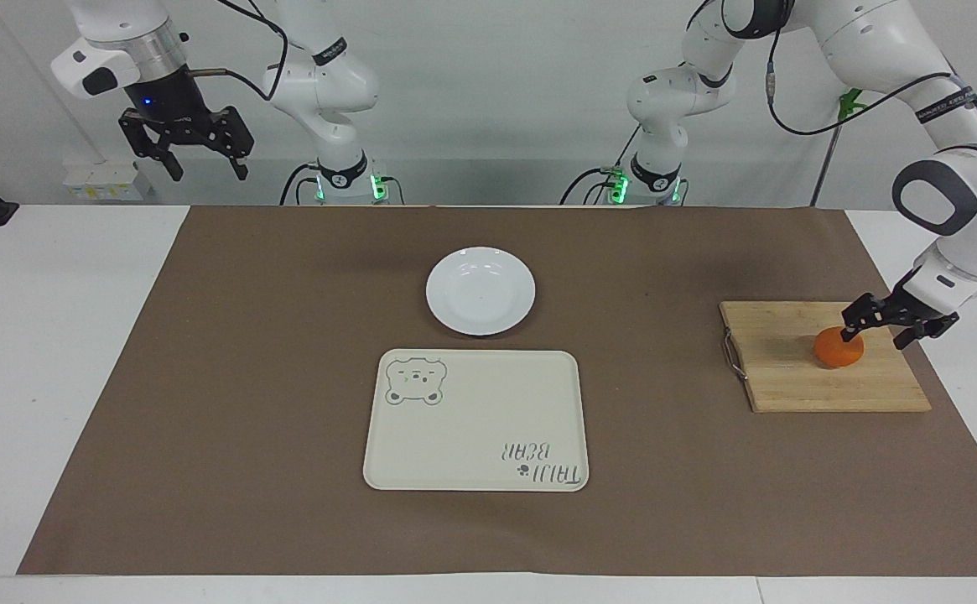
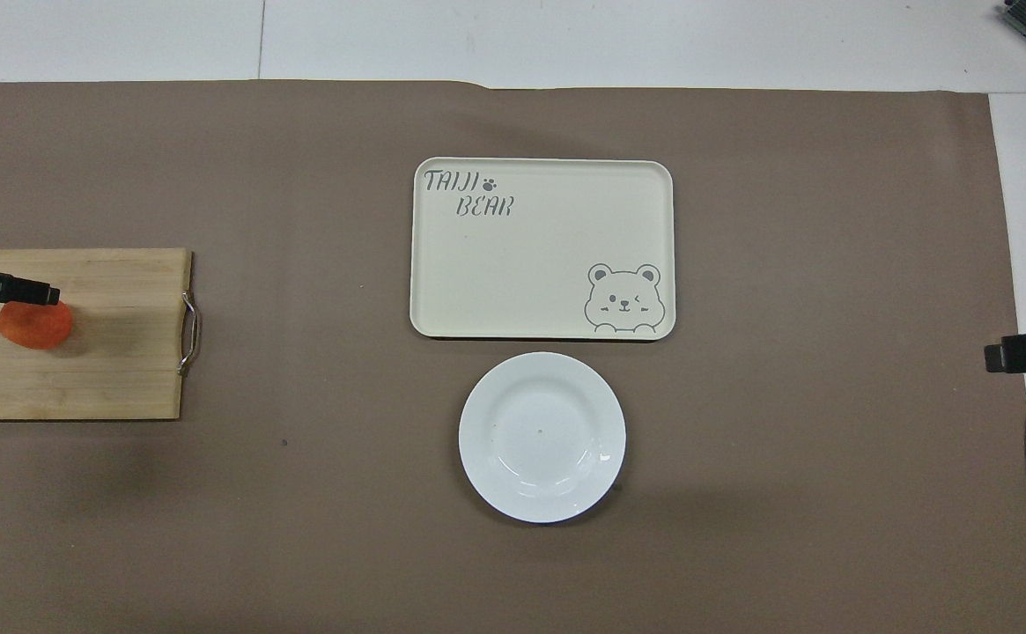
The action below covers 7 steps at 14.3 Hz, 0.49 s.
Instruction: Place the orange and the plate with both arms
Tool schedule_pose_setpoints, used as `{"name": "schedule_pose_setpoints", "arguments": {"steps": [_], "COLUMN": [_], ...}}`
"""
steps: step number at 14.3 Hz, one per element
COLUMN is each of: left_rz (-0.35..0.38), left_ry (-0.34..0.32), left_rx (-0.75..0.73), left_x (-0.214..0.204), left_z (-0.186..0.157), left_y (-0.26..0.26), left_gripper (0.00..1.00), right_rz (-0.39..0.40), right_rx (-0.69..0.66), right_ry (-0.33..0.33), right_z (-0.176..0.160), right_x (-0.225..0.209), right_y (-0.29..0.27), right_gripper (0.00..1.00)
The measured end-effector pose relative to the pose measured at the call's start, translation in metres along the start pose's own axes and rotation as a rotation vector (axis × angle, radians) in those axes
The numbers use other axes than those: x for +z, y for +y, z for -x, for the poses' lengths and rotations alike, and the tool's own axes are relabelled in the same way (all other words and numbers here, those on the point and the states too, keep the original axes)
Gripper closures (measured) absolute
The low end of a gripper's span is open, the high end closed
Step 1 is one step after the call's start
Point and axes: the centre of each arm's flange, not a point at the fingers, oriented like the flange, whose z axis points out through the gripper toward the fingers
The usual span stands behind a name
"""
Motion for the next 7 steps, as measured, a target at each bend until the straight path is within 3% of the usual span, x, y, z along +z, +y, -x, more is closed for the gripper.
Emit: {"name": "schedule_pose_setpoints", "arguments": {"steps": [7], "left_rz": [-0.004], "left_ry": [-0.010], "left_rx": [-0.008], "left_x": [0.030], "left_z": [0.018], "left_y": [-0.007], "left_gripper": [0.02], "right_rz": [0.000], "right_rx": [0.000], "right_ry": [0.000], "right_z": [0.000], "right_x": [0.000], "right_y": [0.000], "right_gripper": [0.00]}}
